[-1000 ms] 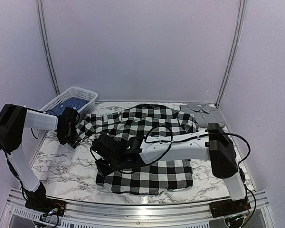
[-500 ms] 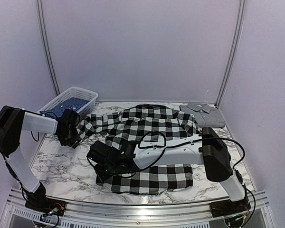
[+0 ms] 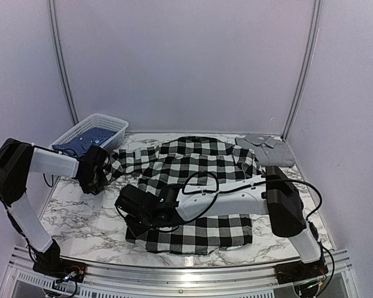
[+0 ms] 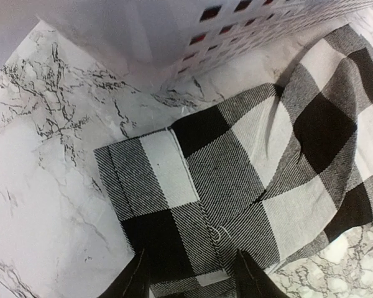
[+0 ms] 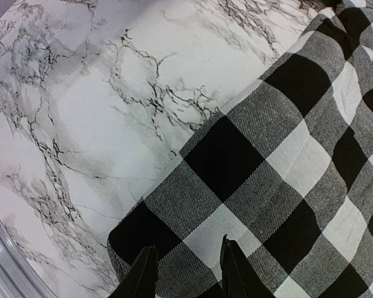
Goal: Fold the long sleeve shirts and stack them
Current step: Pick up the sleeve from the center of the board, then pick up the corner of the shirt from the center of the board.
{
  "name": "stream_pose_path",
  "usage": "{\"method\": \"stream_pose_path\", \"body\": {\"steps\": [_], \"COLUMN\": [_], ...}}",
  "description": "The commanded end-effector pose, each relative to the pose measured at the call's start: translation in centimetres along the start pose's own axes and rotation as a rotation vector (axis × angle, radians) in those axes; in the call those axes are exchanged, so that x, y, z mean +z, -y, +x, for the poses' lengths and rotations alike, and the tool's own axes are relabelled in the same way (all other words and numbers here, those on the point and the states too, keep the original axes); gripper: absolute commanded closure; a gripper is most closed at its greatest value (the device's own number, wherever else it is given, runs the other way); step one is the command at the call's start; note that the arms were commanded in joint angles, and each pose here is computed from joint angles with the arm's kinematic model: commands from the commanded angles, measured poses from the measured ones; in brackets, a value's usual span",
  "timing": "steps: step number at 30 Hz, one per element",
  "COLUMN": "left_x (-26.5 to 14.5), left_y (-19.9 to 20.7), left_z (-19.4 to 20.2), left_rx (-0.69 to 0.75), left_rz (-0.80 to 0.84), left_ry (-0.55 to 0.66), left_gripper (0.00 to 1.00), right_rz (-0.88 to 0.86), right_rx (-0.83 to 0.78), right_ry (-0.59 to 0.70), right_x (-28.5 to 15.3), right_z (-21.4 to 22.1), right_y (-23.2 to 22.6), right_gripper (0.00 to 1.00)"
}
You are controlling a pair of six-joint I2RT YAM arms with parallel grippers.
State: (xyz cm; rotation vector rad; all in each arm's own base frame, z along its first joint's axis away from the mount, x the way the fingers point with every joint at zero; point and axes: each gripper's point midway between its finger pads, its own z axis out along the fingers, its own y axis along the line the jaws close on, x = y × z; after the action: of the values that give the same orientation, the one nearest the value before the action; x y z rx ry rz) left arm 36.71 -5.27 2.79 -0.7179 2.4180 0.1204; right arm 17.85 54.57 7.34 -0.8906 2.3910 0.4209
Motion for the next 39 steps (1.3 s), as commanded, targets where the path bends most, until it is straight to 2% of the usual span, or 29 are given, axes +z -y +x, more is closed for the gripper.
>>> {"method": "stream_pose_path", "body": {"steps": [1,6,13,19,25,39], "left_x": [0.9,1.2,1.3,1.1,0.4,-1.0], "left_y": [-0.7,-1.0,-0.7,-0.2,0.5,2.4], "left_z": [1.6,2.1,1.8,1.2,0.2,-1.8], "left_rx": [0.006,0.001,0.017,0.032,0.046,0.057], "left_rz": [-0.039,-0.054,-0.048,-0.029,0.0,0.067], "left_ry": [-0.051,-0.055,-0.044,-0.032,-0.009,0.02], "left_gripper": [0.52,0.55,0.82,1.0,1.0,1.0], "right_rz": [-0.029,-0.031,-0.045,-0.082,-0.097,-0.031], "right_rx": [0.016,0.012,-0.004,-0.039,-0.035,0.02], "right_ry": [0.058,0.057,0.046,0.026,-0.017,-0.079], "right_x": [-2.2,-1.9,-1.9,-1.5,0.2,2.9], "right_z": [-1.9,-1.9,-1.6,-0.7,0.7,2.4], "right_y": [-0.8,-0.9,-1.7,-4.9,-6.4,-5.9], "right_gripper": [0.69,0.69,0.68,0.67,0.67,0.71]}}
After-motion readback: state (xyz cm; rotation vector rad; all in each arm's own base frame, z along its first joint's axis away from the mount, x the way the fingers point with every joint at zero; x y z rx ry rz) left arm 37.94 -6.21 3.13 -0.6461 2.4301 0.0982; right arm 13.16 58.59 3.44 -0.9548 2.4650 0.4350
